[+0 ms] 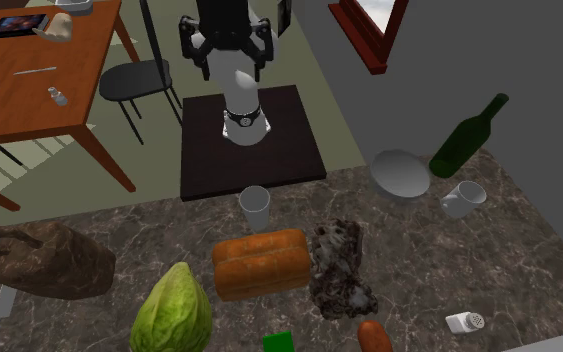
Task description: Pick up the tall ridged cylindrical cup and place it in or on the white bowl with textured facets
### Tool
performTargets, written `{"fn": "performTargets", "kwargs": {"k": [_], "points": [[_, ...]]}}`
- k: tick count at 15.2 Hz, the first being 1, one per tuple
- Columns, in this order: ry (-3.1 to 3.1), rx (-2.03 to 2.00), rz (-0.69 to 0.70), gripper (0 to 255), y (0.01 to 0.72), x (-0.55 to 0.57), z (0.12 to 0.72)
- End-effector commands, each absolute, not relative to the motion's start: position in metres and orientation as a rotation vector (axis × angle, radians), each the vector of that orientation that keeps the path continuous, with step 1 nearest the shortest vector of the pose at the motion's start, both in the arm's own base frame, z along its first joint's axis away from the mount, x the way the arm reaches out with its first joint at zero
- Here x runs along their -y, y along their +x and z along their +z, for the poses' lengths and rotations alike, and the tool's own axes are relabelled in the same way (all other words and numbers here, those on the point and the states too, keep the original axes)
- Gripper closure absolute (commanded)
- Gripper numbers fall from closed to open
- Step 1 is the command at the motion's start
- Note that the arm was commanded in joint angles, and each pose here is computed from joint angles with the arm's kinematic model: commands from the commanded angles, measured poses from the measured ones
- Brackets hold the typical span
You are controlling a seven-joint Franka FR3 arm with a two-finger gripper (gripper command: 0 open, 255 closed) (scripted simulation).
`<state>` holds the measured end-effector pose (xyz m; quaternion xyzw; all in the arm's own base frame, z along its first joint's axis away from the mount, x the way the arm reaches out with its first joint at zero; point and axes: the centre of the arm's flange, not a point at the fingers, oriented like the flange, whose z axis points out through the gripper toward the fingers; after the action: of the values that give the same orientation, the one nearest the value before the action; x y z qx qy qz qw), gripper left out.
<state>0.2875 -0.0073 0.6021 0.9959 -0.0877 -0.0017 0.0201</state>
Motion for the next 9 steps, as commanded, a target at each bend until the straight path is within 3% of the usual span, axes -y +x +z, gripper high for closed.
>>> {"fn": "performTargets", "kwargs": {"k": [1,9], "points": [[3.089,0.272,-0.005,0,0.288,0.007,0.602],[3.064,0.286,0.028,0,0.313,-0.015,0.502]]}}
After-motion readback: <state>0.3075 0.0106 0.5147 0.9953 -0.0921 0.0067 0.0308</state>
